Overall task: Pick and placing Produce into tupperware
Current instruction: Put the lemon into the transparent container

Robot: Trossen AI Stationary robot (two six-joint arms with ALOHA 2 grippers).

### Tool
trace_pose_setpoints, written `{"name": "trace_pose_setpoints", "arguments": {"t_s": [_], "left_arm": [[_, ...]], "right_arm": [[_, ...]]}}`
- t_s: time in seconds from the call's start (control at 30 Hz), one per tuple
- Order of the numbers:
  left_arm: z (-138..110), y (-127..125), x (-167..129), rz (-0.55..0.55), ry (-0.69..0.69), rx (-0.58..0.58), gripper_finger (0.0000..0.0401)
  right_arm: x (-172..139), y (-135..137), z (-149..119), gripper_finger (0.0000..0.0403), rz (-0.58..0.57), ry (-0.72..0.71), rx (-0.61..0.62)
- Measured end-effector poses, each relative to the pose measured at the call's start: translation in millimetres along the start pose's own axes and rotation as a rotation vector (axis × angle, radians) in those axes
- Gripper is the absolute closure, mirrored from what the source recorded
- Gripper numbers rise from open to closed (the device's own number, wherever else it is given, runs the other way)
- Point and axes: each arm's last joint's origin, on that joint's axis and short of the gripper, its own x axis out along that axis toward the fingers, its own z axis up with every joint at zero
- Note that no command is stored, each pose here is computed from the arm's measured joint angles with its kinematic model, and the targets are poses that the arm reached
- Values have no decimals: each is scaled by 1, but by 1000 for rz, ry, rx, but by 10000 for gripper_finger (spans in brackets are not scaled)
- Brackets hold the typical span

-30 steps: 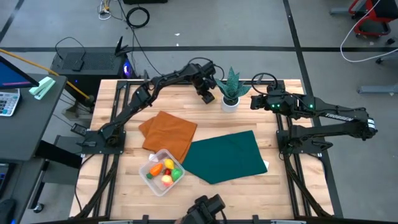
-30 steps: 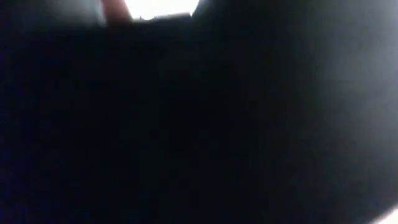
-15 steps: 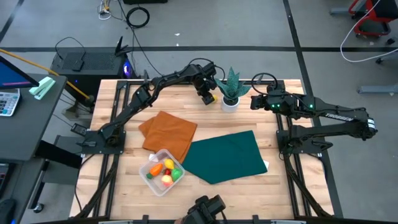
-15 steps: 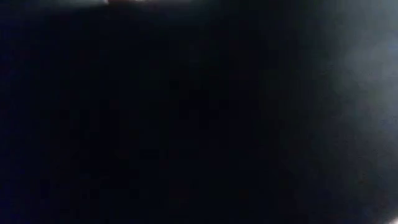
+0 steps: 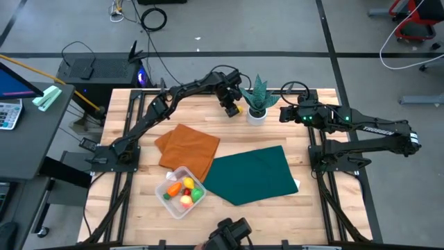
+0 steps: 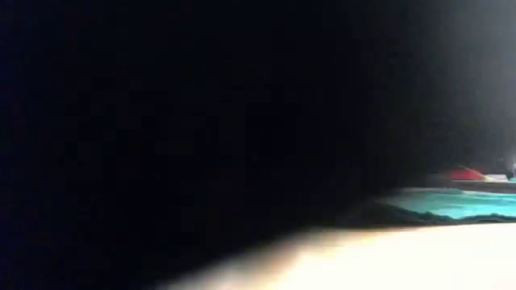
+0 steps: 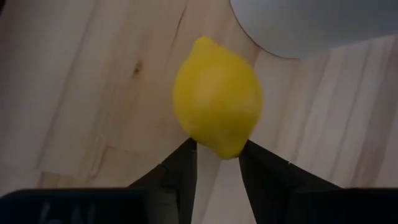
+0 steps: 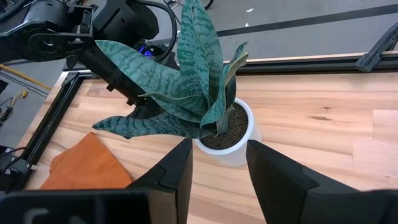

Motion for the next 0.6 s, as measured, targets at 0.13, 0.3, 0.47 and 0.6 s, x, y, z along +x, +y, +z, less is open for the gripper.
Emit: {"name": "trace_pose_setpoints", "arguments": {"t_s": [0.13, 0.3, 0.47, 0.6], "left_arm": [[2, 0, -12, 2, -23, -39, 298], [6, 10, -34, 15, -79, -53, 379], [4, 21, -41, -23, -96, -102, 383], [6, 24, -42, -21, -112, -96, 362]], "right_arm": [[0, 0, 0, 290, 0, 0, 0], [0, 0, 0, 300, 0, 0, 0], [0, 0, 0, 308, 0, 0, -6], [0, 0, 0, 311, 0, 0, -7]]}}
